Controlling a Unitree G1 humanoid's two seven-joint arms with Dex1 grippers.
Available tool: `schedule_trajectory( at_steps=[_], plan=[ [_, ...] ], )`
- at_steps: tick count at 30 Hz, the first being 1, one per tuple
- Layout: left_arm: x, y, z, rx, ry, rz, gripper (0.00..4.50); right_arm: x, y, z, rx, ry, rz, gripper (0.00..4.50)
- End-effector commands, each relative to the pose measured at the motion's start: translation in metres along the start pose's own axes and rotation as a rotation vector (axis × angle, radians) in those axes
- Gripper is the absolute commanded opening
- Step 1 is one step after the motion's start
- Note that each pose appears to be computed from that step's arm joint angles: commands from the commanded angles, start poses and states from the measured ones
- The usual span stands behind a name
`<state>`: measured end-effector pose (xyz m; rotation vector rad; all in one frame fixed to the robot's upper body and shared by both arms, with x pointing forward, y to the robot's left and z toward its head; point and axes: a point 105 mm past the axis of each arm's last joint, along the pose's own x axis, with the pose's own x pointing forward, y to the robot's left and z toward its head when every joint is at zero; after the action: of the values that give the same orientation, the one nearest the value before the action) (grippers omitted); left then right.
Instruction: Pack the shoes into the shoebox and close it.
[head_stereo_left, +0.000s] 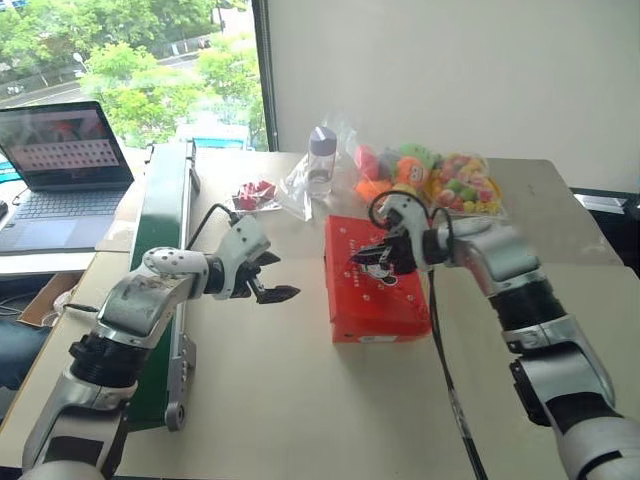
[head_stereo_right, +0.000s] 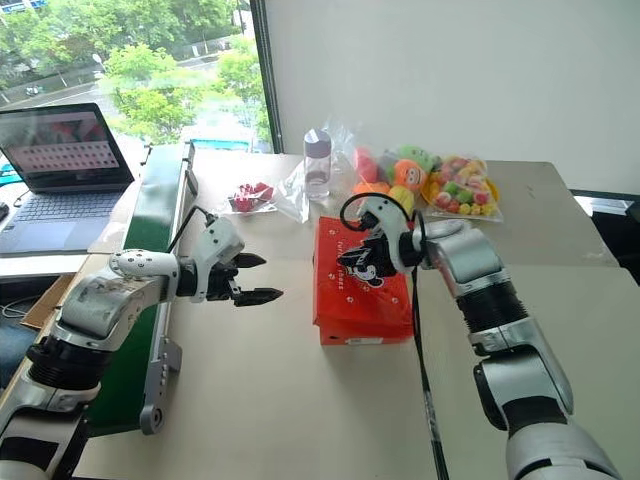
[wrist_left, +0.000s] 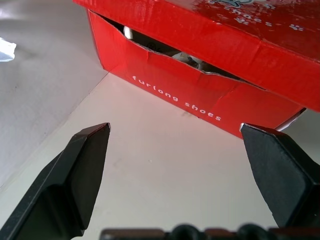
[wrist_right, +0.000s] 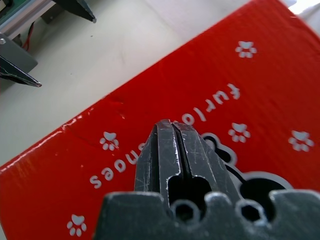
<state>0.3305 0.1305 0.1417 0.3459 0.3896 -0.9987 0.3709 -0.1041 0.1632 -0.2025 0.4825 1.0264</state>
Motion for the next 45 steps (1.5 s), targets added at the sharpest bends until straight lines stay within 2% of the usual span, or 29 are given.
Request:
schedule_trajectory(
  at_steps=[1,6,8,12,14,21,27,32,37,45],
  plan=[
    [-0.007,0.011,0.012,0.059,-0.030,0.030,4.45,-0.011,0.003,0.016,-0.013,-0.061,-0.008,0.00],
    [-0.002,0.016,0.011,0.098,-0.026,0.042,4.45,-0.016,0.002,0.019,-0.004,-0.077,-0.024,0.00],
    [0.003,0.009,0.004,0.090,-0.022,-0.013,4.45,-0.017,0.003,0.021,-0.008,-0.081,-0.023,0.00],
    [0.020,0.010,-0.016,0.104,0.020,0.005,4.45,-0.021,0.005,0.025,-0.014,-0.089,-0.026,0.00],
    [0.030,0.009,-0.010,0.056,-0.035,0.005,4.45,-0.022,0.006,0.028,-0.017,-0.094,-0.028,0.00],
    [0.065,0.016,0.003,0.039,-0.103,0.087,4.45,-0.032,0.010,0.036,-0.025,-0.107,-0.052,0.00],
    [0.094,0.014,0.005,0.086,-0.094,0.138,4.45,-0.037,0.014,0.032,-0.020,-0.090,-0.058,0.00],
    [0.102,0.007,0.003,0.117,-0.090,0.118,4.45,-0.042,0.017,0.033,-0.028,-0.077,-0.062,0.00],
    [0.104,0.007,0.003,0.102,-0.106,0.131,4.45,-0.038,0.019,0.023,-0.022,-0.050,-0.063,0.00],
    [0.112,0.009,0.008,0.095,-0.141,0.200,4.45,-0.018,0.014,-0.016,0.036,0.030,-0.076,0.00]
  ],
)
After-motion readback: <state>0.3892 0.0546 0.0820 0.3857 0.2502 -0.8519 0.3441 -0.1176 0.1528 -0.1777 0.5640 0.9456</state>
